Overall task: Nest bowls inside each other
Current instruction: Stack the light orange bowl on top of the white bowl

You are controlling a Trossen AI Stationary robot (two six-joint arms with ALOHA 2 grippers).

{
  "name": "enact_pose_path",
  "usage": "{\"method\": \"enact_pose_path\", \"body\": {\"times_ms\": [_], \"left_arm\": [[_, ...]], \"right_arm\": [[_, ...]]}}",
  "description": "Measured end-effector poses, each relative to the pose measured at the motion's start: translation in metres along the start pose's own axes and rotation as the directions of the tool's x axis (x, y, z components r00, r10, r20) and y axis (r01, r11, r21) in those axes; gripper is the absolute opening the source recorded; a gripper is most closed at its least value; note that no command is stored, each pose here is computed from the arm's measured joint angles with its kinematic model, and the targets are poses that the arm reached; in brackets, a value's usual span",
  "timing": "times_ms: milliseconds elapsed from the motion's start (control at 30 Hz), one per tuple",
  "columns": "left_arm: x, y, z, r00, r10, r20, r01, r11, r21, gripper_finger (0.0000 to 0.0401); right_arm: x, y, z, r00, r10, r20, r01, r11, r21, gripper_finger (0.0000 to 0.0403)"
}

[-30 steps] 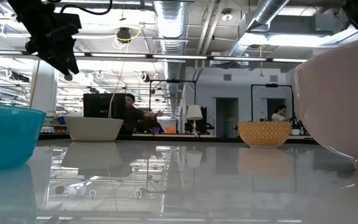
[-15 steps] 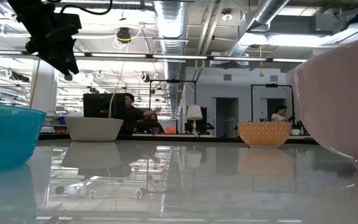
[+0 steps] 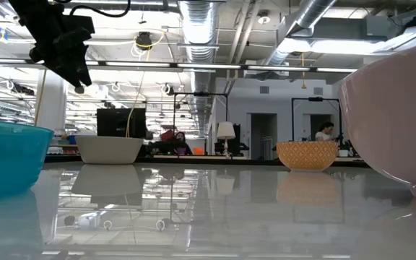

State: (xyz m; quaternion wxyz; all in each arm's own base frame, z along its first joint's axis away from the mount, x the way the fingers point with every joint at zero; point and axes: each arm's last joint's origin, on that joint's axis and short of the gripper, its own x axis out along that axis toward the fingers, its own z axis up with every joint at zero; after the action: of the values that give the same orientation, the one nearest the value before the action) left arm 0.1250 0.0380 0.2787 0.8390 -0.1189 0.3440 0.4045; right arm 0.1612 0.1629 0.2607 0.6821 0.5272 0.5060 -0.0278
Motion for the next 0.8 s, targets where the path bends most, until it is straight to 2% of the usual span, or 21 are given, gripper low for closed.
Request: {"method": "enact_pose_path", "body": {"times_ms": [267,500,800], "left_arm": [[0.0,0.0,0.0,1.0,-0.012,-0.007,0.012,1.0,-0.019,0.0255],[0.0,0.0,0.0,1.0,-0.012,-0.007,0.012,1.0,-0.018,0.0255],[0.0,0.0,0.0,1.0,-0.012,-0.007,0.012,1.0,-0.019,0.0255]], "right_arm": [[0.015,-0.025,-0.006,0.998,-0.057,-0.02,0.058,0.998,0.04,0.0019],[0.016,-0.029,-0.006,0.997,-0.077,-0.017,0.077,0.997,0.002,0.003],[0.016,-0.035,-0.006,0.989,-0.145,-0.029,0.145,0.989,-0.001,0.0024]]}}
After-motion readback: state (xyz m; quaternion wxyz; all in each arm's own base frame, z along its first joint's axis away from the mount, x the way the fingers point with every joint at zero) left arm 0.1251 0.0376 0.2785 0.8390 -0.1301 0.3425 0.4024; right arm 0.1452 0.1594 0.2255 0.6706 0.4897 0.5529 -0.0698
